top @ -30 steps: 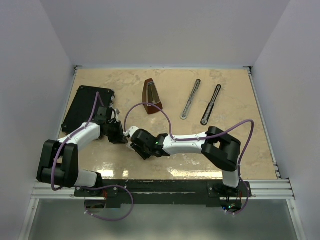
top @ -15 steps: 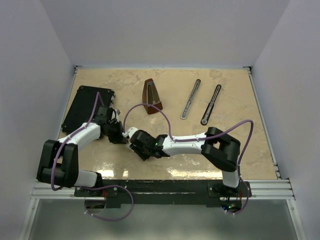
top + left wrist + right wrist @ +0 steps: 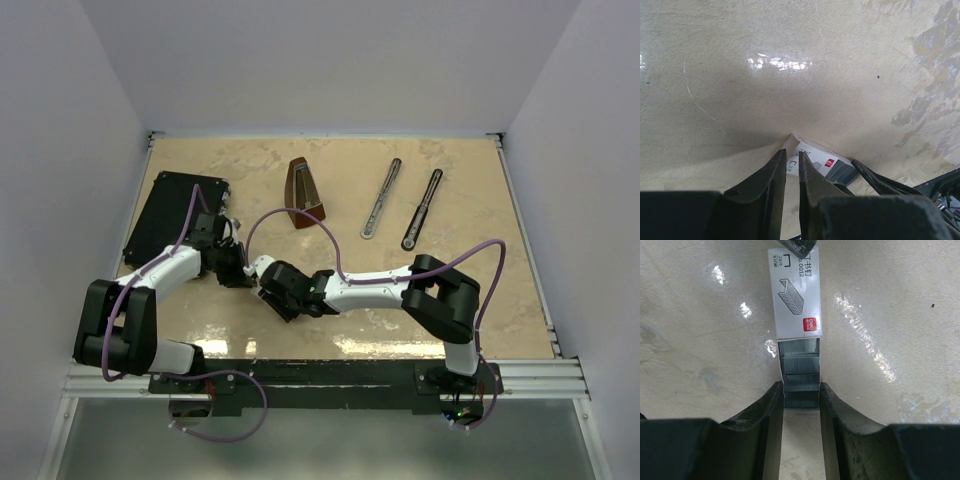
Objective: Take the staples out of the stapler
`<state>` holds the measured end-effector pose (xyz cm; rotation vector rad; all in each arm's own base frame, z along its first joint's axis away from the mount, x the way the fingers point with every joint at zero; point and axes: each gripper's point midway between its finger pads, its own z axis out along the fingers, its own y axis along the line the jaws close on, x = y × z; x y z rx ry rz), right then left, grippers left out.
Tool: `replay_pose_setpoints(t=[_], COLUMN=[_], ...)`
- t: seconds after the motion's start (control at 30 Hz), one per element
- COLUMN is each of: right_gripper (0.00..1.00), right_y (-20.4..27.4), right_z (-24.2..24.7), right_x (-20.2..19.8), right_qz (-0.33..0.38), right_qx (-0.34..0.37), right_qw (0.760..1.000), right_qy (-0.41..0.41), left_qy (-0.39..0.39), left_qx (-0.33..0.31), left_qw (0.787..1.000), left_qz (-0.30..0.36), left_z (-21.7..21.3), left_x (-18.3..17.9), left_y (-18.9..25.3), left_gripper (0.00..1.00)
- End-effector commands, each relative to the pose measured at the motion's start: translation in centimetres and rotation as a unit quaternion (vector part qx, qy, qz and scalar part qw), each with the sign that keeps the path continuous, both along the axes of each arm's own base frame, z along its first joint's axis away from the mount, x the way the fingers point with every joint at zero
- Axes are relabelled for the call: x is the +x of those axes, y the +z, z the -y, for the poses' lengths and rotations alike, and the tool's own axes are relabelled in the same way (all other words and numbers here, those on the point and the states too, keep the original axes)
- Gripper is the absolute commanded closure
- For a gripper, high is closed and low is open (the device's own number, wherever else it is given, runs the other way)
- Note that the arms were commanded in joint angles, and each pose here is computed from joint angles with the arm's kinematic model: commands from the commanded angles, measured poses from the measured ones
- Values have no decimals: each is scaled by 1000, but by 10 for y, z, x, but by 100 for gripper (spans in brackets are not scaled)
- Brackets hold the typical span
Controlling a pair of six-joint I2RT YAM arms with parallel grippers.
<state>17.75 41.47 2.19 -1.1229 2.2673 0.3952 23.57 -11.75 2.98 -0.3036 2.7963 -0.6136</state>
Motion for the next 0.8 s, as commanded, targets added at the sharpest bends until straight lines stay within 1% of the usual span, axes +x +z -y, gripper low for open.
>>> replay_pose_setpoints(t=[0.0, 0.43, 0.77], right_gripper=[72, 73, 73], right_y=[-2, 7, 3], right_z=[-14, -18, -20], right_x=[0, 8, 10], right_qz=[5, 23, 22], right_qx=[18, 28, 26], right_qw=[1000, 999, 999], right_qy=[7, -4, -11], left_qy=[-6, -9, -9], left_qx=[-10, -12, -12], left_qw=[1000, 1000, 1000], left_qz=[5, 4, 3], left_z=[5, 6, 7], left_x=[1, 0, -1], left_y=[1, 2, 2], left_gripper=[80, 80, 81])
